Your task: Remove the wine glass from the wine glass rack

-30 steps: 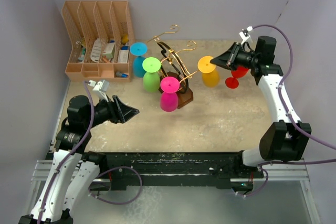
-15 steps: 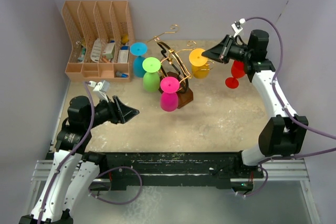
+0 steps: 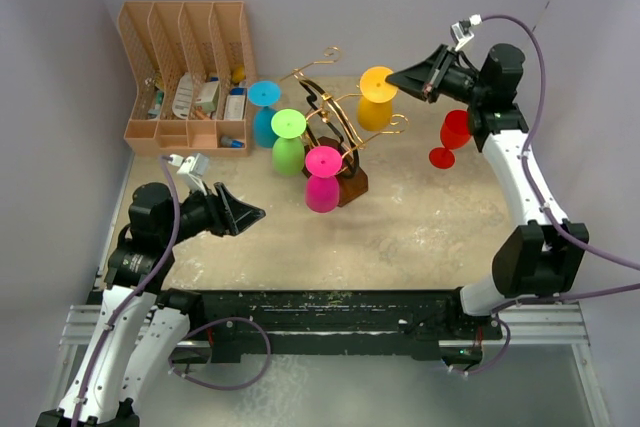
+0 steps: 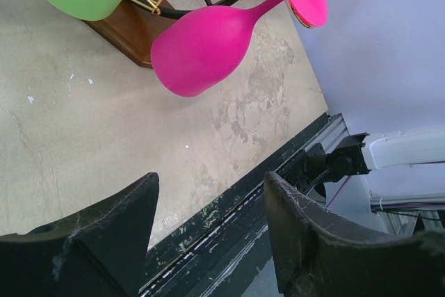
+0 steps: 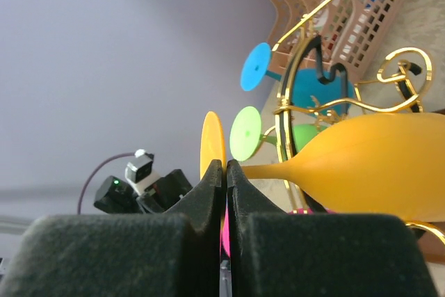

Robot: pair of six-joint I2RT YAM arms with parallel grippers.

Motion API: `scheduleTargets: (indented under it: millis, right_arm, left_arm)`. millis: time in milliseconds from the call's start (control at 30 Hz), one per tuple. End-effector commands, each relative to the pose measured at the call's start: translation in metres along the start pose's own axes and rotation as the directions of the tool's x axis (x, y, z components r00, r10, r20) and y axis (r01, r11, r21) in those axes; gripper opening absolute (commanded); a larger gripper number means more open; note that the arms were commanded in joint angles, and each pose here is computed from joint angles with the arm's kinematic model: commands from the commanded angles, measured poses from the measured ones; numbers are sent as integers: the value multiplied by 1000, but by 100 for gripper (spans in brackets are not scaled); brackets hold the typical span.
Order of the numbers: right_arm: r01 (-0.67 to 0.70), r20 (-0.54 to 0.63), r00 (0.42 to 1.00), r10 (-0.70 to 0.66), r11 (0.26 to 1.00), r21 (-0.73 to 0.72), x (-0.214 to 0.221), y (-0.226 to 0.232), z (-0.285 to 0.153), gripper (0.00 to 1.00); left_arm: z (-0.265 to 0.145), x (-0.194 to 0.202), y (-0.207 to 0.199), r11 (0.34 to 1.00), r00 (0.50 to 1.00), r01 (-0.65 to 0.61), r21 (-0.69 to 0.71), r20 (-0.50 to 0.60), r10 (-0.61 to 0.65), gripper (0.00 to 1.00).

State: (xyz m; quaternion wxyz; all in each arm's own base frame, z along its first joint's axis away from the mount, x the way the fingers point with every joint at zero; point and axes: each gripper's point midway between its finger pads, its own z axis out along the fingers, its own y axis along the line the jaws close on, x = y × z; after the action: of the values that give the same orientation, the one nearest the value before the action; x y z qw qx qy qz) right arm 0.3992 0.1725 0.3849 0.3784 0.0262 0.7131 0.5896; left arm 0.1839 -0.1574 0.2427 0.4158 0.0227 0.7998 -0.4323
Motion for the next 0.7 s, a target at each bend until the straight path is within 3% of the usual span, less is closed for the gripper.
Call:
scheduleTargets:
  millis: [0,233,367,500,667]
  right_arm:
    - [151,52,988,-145,978,-145,-15,80,-18,0]
    - [236,68,971,-227,951,-199,-11,127,-37,0]
    - [368,71,930,-362,902,-225,3,156,-50,0]
    - [616,115,787,-606,766,-185,30,186,-59,0]
    - [812,118,583,-804,577,-86,69,204,-75,0]
  left_arm:
    - [1,-10,-5,999,999,-30,19,38,29,65]
    - [-1,-12,-3,1000,999,-30,-1,45,30,65]
    - [-4,-15,-5,1000,998,-28,-8,54,28,65]
    - [-8,-23,-19,999,997,-23,23,69,21,66]
    - [-20,-39,-46,997,995,-23,79,97,15,66]
